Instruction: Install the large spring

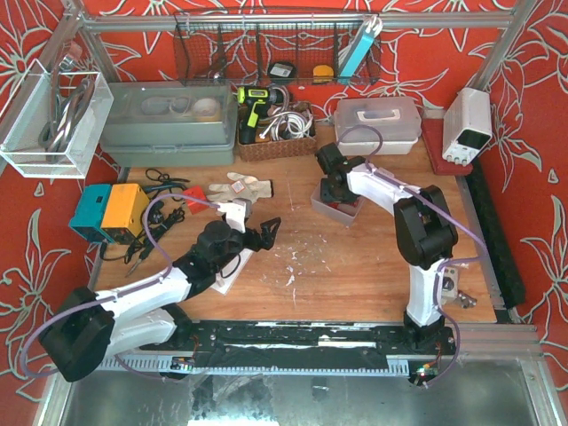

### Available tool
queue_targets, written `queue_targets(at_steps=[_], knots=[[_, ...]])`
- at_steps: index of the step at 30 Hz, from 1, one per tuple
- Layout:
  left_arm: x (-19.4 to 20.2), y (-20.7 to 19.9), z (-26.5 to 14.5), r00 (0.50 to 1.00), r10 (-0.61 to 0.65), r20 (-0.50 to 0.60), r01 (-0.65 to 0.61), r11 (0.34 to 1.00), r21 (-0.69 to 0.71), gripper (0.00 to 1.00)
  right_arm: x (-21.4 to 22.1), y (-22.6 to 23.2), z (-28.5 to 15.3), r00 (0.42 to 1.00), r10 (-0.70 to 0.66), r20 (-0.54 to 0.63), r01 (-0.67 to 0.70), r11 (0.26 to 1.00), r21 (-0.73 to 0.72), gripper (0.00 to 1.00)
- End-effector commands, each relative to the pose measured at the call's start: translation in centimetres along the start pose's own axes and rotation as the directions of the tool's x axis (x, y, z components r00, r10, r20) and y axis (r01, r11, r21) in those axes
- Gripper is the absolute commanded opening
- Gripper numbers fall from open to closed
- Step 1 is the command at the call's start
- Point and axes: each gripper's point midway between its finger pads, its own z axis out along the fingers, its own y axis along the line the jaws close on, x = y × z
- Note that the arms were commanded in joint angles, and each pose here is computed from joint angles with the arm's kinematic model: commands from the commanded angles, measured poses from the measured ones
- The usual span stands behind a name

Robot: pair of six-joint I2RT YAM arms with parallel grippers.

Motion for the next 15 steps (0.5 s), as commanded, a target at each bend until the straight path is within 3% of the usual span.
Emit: queue_targets(at_steps=[1, 10, 15], knots=[[-0.3, 1.1, -0.4, 1.000, -0.008, 0.026, 0.010, 0.998, -0.061, 1.00, 1.5, -0.5, 0.5, 0.998, 0.035, -0.054, -0.032, 0.997, 0.065, 0.49], [-0.5, 1.4, -0.5, 0.999, -0.012, 0.031, 0.015, 0.996, -0.083, 1.00, 3.3, 0.0, 2.5, 0.988, 0.093, -0.122, -0.082, 0.992, 0.093, 0.48], [-0.6, 1.7, -0.6, 0.999, -0.011, 0.037, 0.015, 0.995, -0.096, 1.00, 3.0, 0.4, 3.4, 0.989, 0.095, -0.110, -0.086, 0.993, 0.081, 0.44]])
